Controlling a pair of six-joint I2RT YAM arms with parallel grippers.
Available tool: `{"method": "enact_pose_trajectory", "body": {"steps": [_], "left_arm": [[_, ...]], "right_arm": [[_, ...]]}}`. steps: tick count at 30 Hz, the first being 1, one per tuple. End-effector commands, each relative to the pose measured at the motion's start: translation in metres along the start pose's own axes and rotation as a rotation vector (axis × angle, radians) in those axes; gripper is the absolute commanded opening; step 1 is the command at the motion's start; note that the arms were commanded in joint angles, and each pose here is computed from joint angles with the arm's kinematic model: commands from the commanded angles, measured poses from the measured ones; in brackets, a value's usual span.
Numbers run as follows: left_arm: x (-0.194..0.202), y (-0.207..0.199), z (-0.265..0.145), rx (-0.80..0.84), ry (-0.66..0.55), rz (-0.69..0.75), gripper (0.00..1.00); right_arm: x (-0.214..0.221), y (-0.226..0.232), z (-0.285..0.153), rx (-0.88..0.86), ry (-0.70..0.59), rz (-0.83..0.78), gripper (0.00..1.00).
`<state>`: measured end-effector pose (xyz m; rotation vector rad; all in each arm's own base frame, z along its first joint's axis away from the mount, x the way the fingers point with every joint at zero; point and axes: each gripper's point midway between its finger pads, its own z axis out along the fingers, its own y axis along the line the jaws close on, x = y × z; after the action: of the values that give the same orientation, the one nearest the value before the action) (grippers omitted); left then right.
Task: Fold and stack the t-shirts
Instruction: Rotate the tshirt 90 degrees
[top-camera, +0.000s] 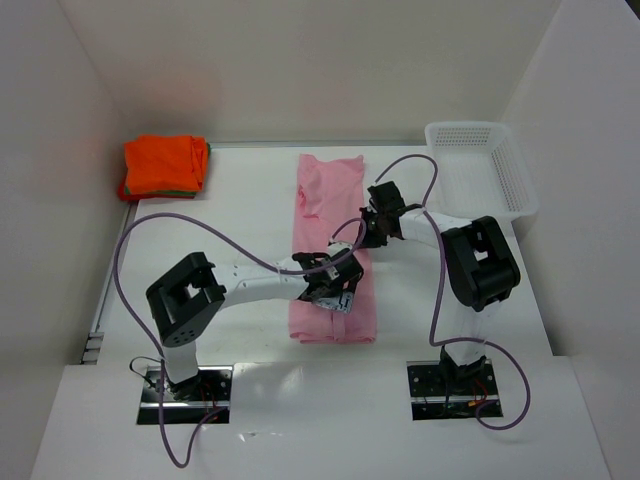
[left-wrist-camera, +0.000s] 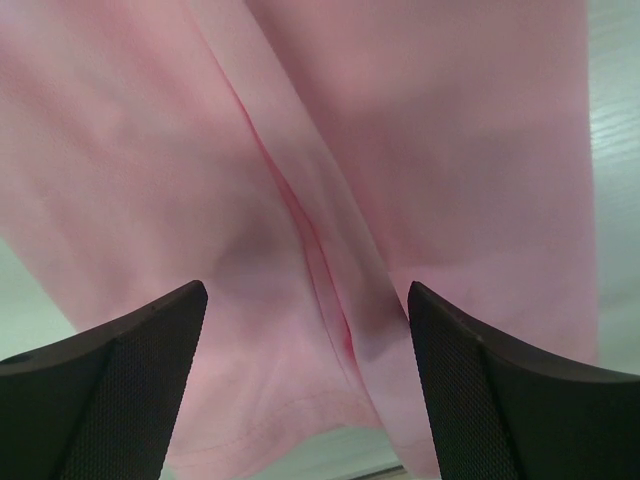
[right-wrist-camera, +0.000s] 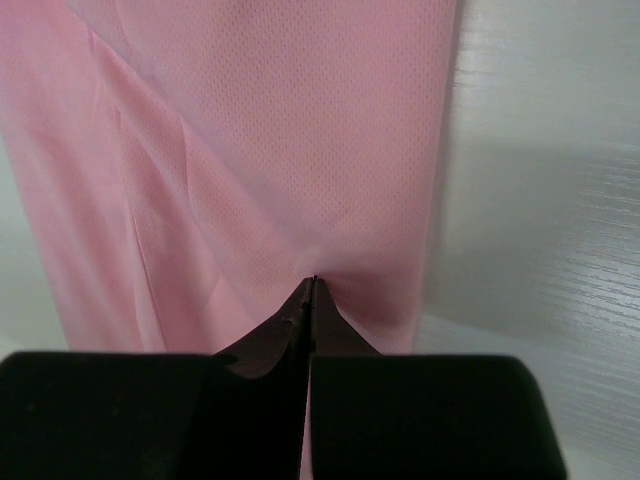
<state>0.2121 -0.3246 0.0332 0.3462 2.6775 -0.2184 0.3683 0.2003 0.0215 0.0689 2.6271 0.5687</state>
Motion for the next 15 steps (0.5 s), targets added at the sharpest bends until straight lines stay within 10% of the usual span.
{"method": "enact_pose_trajectory", "body": {"steps": [1, 15], "left_arm": [[-0.008, 0.009, 0.001, -0.086, -0.022, 0.031, 0.89], [-0.007, 0.037, -0.015, -0.198, -0.039, 0.023, 0.89]], "right_arm": [[-0.009, 0.006, 0.002, -0.01, -0.037, -0.033, 0.01], [-0.01, 0.003, 0.002, 0.008, -0.046, -0.033, 0.01]]}}
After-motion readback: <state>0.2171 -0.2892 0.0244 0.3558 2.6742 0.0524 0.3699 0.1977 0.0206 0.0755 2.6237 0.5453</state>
